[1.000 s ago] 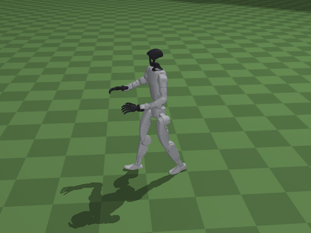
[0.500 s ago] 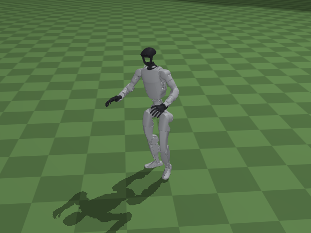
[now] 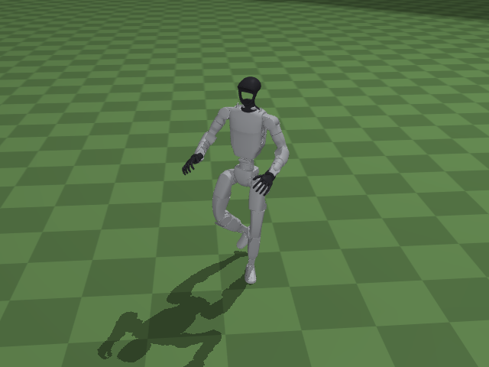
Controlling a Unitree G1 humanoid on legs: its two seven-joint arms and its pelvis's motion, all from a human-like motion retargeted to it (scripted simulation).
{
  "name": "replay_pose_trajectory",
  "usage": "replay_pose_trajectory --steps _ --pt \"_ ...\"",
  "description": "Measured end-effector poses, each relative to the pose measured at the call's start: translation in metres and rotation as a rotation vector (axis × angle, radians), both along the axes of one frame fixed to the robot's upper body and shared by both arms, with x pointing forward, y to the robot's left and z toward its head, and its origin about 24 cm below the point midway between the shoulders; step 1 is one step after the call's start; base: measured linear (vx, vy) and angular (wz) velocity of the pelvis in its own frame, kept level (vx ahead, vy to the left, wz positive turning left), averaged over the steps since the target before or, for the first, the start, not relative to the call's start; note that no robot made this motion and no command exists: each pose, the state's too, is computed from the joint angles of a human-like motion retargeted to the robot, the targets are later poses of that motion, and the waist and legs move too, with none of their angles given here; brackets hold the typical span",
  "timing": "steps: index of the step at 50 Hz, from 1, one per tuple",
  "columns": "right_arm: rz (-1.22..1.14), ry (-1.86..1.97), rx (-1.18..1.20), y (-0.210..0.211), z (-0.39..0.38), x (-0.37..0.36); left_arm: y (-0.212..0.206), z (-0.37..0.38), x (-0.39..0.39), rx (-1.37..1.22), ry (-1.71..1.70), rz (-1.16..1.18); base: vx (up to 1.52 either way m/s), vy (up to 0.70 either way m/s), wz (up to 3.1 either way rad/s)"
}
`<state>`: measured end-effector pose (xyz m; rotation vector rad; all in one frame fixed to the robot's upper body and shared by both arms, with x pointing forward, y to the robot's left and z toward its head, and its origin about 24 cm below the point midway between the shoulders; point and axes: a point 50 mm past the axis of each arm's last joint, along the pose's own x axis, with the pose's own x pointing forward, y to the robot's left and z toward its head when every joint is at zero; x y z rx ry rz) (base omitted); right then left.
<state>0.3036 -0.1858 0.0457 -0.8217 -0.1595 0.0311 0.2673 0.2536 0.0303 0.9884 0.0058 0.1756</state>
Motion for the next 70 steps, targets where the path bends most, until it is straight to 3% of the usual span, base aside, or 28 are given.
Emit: replay_pose_trajectory --steps 11,20,35,42,50,63,70 --pt "-0.091 0.028 -0.009 -0.042 -0.006 -0.019 -0.044 0.027 0.034 -0.035 -0.140 -0.090 0.45 0.12 1.60" --pt "-0.119 -0.009 -0.007 -0.050 0.005 -0.015 -0.066 0.037 0.042 -0.060 -0.184 -0.164 0.43 -0.06 1.19" --pt "-0.105 0.012 -0.064 -0.065 0.001 -0.035 -0.050 -0.004 0.006 -0.032 -0.052 -0.144 0.65 -0.15 0.41" --pt "-0.110 -0.034 -0.101 -0.068 0.019 -0.021 -0.015 -0.020 -0.022 -0.050 0.025 -0.023 0.58 -0.17 -0.41" --pt "-0.057 -0.161 -0.075 -0.042 0.044 -0.001 0.016 -0.022 -0.042 -0.004 0.061 0.047 0.52 -0.07 -0.90" --pt "-0.006 -0.169 -0.105 -0.027 0.049 0.010 0.015 -0.012 -0.033 -0.012 0.022 0.043 0.55 0.07 -0.37" --pt "-0.008 -0.096 -0.009 -0.022 0.020 -0.006 0.018 -0.011 -0.032 0.062 0.049 -0.016 0.71 0.15 -0.07"
